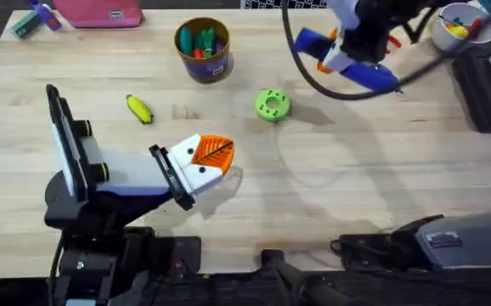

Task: Pick up the gripper from the table and insert it into the empty holder that is missing its gripper. Then pick up a screw, insert it into the mounting hole, and use the screwdriver to tighten it. Finally, clean up the table by picking up the vegetable and placing it into the bucket.

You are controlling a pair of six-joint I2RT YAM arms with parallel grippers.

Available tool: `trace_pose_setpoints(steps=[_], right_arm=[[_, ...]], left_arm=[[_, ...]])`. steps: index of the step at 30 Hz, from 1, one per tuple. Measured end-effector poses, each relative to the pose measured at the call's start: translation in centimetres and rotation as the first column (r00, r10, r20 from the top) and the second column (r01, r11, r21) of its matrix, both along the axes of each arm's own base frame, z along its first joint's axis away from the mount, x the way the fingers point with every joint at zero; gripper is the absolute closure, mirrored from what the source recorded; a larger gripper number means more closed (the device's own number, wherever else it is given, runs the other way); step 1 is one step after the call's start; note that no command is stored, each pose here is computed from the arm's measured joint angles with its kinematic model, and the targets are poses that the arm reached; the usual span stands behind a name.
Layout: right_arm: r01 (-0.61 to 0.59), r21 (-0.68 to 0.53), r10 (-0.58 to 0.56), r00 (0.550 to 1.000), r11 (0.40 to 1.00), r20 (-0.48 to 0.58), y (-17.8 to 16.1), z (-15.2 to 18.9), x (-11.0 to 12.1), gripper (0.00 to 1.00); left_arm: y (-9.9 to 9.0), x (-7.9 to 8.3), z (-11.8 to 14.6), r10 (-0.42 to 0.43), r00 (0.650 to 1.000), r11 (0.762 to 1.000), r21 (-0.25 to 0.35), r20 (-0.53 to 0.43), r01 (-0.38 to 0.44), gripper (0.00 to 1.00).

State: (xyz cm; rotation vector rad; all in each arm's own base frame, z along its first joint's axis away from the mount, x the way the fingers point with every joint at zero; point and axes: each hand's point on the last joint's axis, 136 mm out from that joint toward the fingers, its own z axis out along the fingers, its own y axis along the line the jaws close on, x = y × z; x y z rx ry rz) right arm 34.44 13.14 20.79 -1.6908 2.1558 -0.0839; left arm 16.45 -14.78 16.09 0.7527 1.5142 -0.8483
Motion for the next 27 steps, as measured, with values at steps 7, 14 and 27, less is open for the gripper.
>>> trace_pose_setpoints(steps=[7, 14, 27], right_arm=[[0.051, -0.098, -0.059, 0.995, 0.994, -0.083, -3.6, -7.7, 2.8, 0.978], [0.001, -0.159, -0.019, 0.994, 0.987, -0.108, -6.6, -13.1, 3.4, 0.978], [-0.030, -0.192, 0.002, 0.989, 0.981, -0.145, -7.3, -15.9, 3.4, 0.015]], left_arm=[[0.0, 0.0, 0.0, 0.000, 1.000, 1.000, 0.000, 0.000, 0.000, 0.990], [0.0, 0.0, 0.0, 0.000, 1.000, 1.000, 0.000, 0.000, 0.000, 0.990], [0.0, 0.0, 0.0, 0.000, 1.000, 1.000, 0.000, 0.000, 0.000, 0.990]])
